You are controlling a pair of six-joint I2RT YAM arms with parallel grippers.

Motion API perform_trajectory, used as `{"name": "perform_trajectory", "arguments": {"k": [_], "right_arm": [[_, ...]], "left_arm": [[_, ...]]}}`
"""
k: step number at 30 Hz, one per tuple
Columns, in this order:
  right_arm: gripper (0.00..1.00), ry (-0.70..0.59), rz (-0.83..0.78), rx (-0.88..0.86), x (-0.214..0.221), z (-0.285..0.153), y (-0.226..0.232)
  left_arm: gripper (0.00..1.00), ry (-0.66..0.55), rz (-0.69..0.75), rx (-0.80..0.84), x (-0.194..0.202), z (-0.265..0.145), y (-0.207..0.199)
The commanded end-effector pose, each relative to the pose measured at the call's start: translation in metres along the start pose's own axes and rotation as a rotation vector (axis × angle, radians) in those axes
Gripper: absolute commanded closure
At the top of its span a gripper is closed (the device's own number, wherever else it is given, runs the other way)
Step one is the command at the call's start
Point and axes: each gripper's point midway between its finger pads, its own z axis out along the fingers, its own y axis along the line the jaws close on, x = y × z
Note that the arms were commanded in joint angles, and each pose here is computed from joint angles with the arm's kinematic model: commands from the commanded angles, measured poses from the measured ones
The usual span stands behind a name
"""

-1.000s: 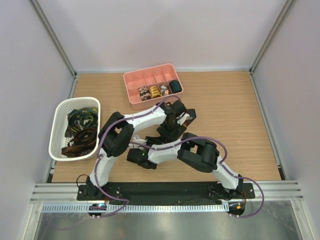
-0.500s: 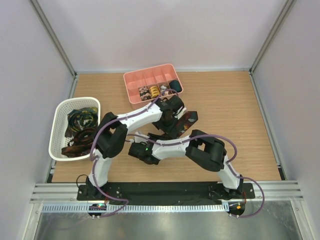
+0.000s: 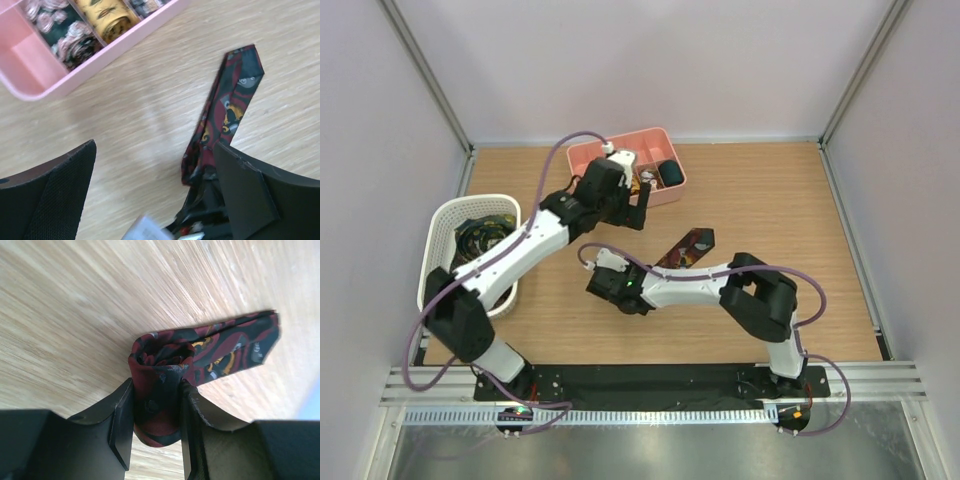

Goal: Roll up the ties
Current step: Roll the tie

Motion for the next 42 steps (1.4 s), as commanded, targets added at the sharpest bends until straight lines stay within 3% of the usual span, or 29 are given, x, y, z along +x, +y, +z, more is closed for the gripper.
{"name": "perform_trajectory", "arguments": {"k": [1, 3, 6, 19, 26, 31, 33, 35, 36, 42], "right_arm": [[0.99, -0.017, 0.219, -0.168, -0.005, -0.004, 0.002], [0.99, -0.032, 0.297, -0.254, -0.005, -0.007, 0.003], [0.99, -0.047, 0.398, -0.321, -0.001, -0.005, -0.008], [0.99, -0.050, 0.667, -0.674, 0.016, 0.001, -0.014], [0.99, -0.002, 0.790, -0.855, 0.032, 0.013, -0.012], [0.99, 0.003, 0.876, -0.951, 0.041, 0.019, -0.012], [0.99, -0.001, 0.893, -0.988, 0.043, 0.021, -0.011], [0.99, 0.013, 0.921, -1.043, 0.048, 0.018, -0.010], [0.99, -0.033, 0.928, -1.058, 0.042, 0.020, -0.014], [0.98, -0.030, 0.996, -1.191, 0.045, 0.021, -0.008]], "left_arm": [[0.00, -0.172, -0.154, -0.045, -0.013, -0.017, 0.019], [0.00, -0.276, -0.207, -0.030, -0.023, -0.039, 0.025], [0.00, -0.310, -0.269, -0.040, -0.006, -0.047, 0.037], [0.00, -0.328, -0.340, -0.038, 0.064, -0.033, 0.051], [0.00, -0.280, -0.210, 0.053, 0.083, -0.016, 0.036], [0.00, -0.327, -0.168, 0.143, 0.085, -0.010, 0.023], [0.00, -0.410, -0.101, 0.223, 0.074, -0.011, 0.007], [0.00, -0.425, -0.025, 0.273, 0.088, -0.006, -0.005], [0.00, -0.475, 0.074, 0.305, 0.087, -0.009, -0.017], [0.00, -0.417, 0.285, 0.417, 0.097, 0.009, -0.050]]}}
